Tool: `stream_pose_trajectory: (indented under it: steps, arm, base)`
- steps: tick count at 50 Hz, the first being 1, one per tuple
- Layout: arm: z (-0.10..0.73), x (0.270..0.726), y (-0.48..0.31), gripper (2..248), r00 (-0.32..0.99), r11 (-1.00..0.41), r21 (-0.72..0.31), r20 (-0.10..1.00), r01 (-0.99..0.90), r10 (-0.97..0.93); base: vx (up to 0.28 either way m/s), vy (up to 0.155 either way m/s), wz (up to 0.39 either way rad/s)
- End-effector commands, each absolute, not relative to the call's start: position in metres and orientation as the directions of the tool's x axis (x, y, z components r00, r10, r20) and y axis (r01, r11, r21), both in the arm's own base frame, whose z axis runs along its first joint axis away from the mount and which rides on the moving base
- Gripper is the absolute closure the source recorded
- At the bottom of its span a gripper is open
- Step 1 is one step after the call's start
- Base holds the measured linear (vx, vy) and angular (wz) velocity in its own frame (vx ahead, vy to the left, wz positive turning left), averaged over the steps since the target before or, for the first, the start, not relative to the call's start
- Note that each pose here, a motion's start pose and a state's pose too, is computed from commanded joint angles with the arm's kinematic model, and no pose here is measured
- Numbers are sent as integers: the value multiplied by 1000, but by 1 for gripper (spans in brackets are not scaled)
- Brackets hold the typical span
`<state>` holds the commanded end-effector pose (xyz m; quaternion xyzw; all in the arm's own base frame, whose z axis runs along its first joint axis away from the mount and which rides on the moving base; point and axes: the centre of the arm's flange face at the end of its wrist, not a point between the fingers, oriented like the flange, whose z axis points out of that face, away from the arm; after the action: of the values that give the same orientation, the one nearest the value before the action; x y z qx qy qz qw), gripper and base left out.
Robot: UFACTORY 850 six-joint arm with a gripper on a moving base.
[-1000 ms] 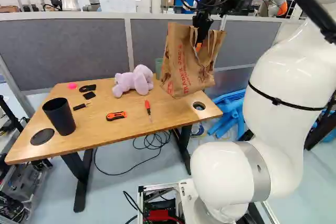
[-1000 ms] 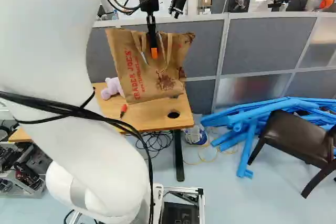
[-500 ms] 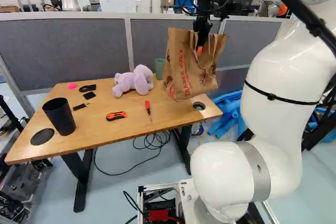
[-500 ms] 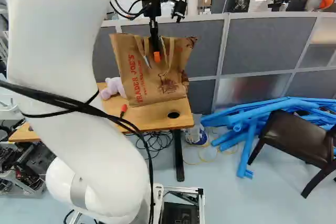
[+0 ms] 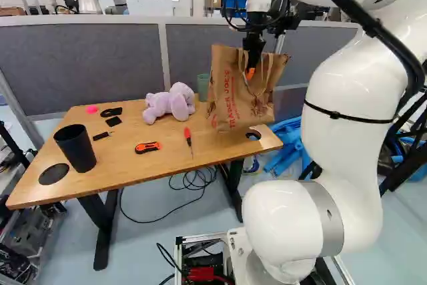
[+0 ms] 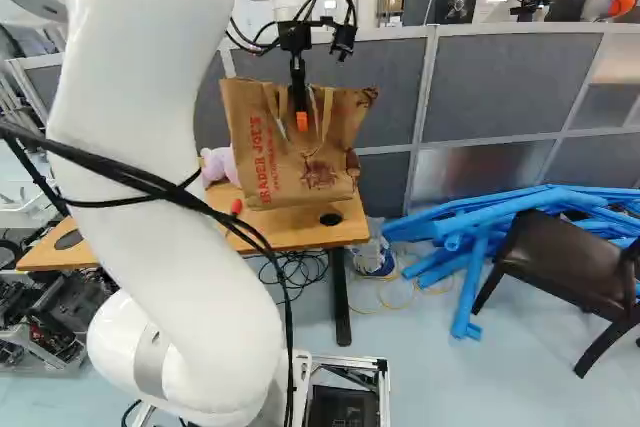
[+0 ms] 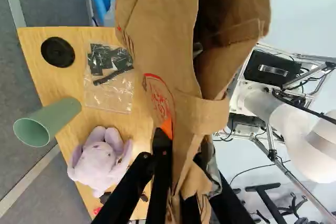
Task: Pick up the bag on the ground and place it on the table
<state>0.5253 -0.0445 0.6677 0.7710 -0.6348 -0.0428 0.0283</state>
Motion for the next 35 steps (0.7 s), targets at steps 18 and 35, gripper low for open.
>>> stream_pose_trajectory:
  steps: [18,35]
  arm:
    - [637,541,-46,229,189,-193,123,-37,-974,-981]
    - [607,543,-48,229,186,-190,138,-42,-972,-982]
  base:
    - [0,0,0]
    - [0,0,0]
